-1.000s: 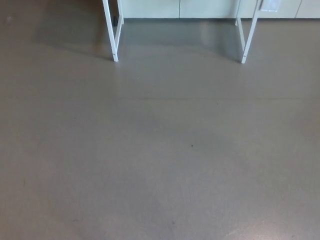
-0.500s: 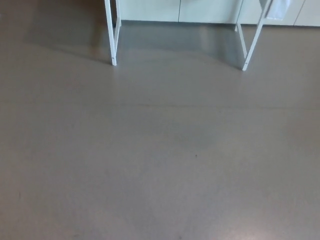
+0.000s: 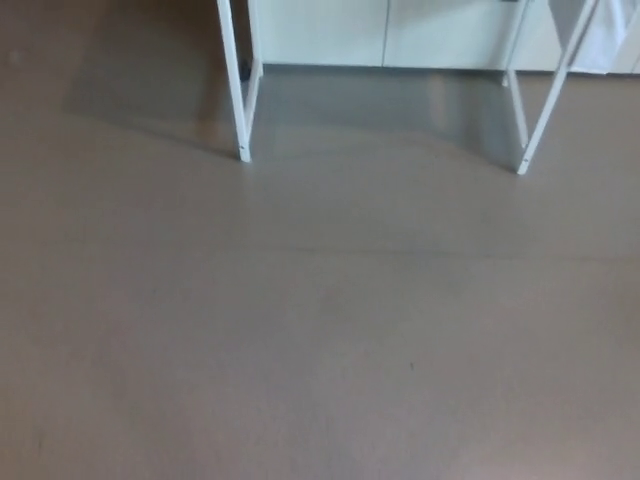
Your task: The robot walks towards a desk on which a file tray is kept in the middle and a cube is kept to its right. The robot lifts the cube using its right hand and places it on the file tray.
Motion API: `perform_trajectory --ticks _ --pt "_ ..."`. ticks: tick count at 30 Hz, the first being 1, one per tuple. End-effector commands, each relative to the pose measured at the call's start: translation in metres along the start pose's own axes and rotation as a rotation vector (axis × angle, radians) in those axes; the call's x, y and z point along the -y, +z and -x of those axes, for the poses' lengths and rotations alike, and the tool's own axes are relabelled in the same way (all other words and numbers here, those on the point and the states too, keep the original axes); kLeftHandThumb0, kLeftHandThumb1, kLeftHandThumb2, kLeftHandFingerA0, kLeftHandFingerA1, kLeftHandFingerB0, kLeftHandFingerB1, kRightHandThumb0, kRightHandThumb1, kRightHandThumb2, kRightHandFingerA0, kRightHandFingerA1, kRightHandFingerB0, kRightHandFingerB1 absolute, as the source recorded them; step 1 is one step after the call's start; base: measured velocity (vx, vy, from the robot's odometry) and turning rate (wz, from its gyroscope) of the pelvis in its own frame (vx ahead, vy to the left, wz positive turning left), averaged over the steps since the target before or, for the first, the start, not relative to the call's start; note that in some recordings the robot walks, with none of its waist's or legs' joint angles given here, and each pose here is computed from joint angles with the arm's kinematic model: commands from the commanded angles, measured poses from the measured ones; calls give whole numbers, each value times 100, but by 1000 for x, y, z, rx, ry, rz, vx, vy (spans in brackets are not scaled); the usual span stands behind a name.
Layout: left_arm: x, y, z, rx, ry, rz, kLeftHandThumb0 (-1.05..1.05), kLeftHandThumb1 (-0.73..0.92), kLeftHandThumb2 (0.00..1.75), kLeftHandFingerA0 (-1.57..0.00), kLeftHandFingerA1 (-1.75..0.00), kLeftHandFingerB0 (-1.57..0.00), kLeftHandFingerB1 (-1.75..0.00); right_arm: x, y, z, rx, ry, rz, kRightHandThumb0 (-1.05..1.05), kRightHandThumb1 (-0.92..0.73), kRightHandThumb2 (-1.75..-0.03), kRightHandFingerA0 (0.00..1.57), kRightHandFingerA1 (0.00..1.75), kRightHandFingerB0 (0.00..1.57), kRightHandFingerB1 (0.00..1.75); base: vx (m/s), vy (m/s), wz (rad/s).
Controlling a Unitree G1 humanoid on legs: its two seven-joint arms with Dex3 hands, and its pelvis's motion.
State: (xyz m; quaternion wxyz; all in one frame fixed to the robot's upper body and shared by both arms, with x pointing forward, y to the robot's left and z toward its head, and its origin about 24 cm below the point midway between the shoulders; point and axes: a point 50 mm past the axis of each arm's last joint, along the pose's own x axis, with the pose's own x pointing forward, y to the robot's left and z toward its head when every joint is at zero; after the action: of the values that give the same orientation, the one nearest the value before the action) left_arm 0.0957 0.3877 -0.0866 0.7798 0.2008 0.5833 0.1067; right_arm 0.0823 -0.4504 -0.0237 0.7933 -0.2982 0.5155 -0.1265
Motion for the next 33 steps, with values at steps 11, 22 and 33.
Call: perform_trajectory --ticks 11,22,33 --pt "-3 -3 1 12 27 -43 -97 67 121 -28 -78 -25 -72 7 6 -1 7 -14 -52 -47 -32 -78 0 50 4 41 318 -30 -12" --pt "-4 -7 0 -34 63 -23 -96 62 114 -42 -82 -30 -72 7 9 -2 -8 -30 91 -36 -31 -90 5 54 0 50 279 12 -1" --pt "-3 -10 1 -35 64 -18 -96 81 66 -35 -89 -26 -75 6 9 0 27 -3 62 -35 -33 -90 4 52 0 51 281 -248 6"
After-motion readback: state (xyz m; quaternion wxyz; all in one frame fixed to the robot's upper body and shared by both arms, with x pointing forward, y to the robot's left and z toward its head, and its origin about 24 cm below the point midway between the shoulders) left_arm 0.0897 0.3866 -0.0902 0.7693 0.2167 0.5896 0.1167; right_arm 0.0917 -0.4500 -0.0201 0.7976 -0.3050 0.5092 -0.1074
